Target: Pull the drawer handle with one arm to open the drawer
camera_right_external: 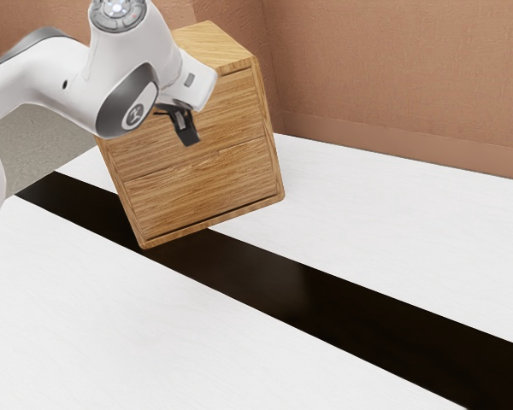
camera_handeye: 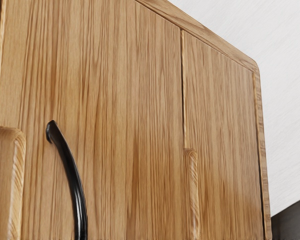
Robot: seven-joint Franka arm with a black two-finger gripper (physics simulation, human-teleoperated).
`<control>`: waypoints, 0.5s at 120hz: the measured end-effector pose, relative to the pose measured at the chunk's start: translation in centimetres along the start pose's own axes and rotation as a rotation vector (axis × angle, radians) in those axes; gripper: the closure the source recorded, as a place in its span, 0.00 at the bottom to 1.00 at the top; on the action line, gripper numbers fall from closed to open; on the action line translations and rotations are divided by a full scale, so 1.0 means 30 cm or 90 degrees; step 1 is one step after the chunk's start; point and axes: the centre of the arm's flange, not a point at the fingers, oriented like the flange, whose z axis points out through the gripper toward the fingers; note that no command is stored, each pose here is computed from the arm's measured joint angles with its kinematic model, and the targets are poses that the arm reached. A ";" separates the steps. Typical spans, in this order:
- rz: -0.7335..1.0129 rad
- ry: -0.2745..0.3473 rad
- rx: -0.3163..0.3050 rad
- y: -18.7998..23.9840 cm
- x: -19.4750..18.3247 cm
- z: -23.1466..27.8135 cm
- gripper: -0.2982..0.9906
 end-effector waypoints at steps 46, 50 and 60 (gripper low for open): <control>-0.013 -0.010 -0.010 -0.011 -0.031 0.048 0.25; -0.015 -0.011 -0.010 -0.015 -0.036 0.052 0.25; -0.016 -0.012 -0.012 -0.015 -0.039 0.057 0.25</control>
